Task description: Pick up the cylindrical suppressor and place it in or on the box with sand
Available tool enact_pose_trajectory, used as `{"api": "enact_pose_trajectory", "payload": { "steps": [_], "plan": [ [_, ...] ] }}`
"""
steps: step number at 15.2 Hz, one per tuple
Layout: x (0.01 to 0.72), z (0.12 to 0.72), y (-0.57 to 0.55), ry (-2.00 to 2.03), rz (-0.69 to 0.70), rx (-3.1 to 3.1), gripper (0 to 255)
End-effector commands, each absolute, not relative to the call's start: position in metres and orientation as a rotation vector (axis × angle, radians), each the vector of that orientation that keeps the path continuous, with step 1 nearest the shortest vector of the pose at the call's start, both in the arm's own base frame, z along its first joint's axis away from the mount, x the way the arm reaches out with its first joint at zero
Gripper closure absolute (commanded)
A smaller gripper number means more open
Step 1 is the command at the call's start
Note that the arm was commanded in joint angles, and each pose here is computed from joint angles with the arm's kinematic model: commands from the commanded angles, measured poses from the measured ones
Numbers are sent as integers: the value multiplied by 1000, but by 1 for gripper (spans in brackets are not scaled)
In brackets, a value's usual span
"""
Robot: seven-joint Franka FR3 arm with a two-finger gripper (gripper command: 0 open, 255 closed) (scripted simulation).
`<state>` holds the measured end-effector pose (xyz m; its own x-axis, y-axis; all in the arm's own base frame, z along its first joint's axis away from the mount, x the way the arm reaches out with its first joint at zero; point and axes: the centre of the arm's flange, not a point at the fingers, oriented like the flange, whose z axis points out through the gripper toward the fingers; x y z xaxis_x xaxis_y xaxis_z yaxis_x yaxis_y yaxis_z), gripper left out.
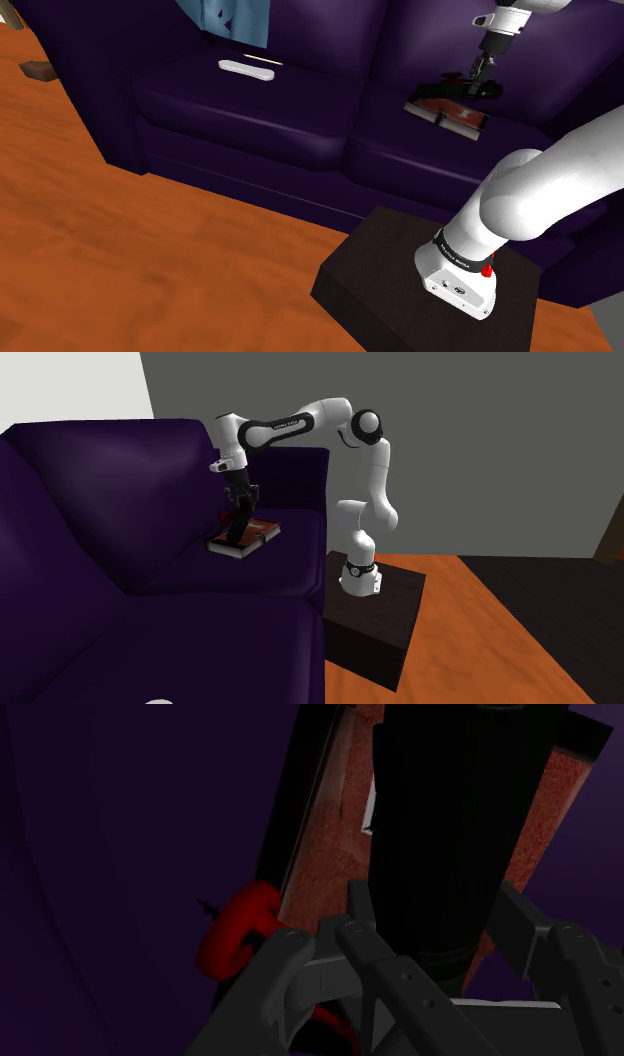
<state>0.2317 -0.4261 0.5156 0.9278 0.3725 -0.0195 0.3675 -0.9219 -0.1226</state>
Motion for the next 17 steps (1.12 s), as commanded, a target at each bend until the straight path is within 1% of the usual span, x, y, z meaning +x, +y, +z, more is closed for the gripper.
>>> {"api": "enact_pose_trajectory", "payload": {
  "steps": [1, 5, 13, 14, 17],
  "plan": [
    [231, 504, -425, -573, 64, -2970, 255],
    [231, 484, -425, -573, 64, -2970, 255],
    [231, 484, -425, -573, 64, -2970, 255],
    [231, 484, -425, -573, 64, -2970, 0],
    [231, 484, -425, -573, 64, -2970, 0]
  ]
}}
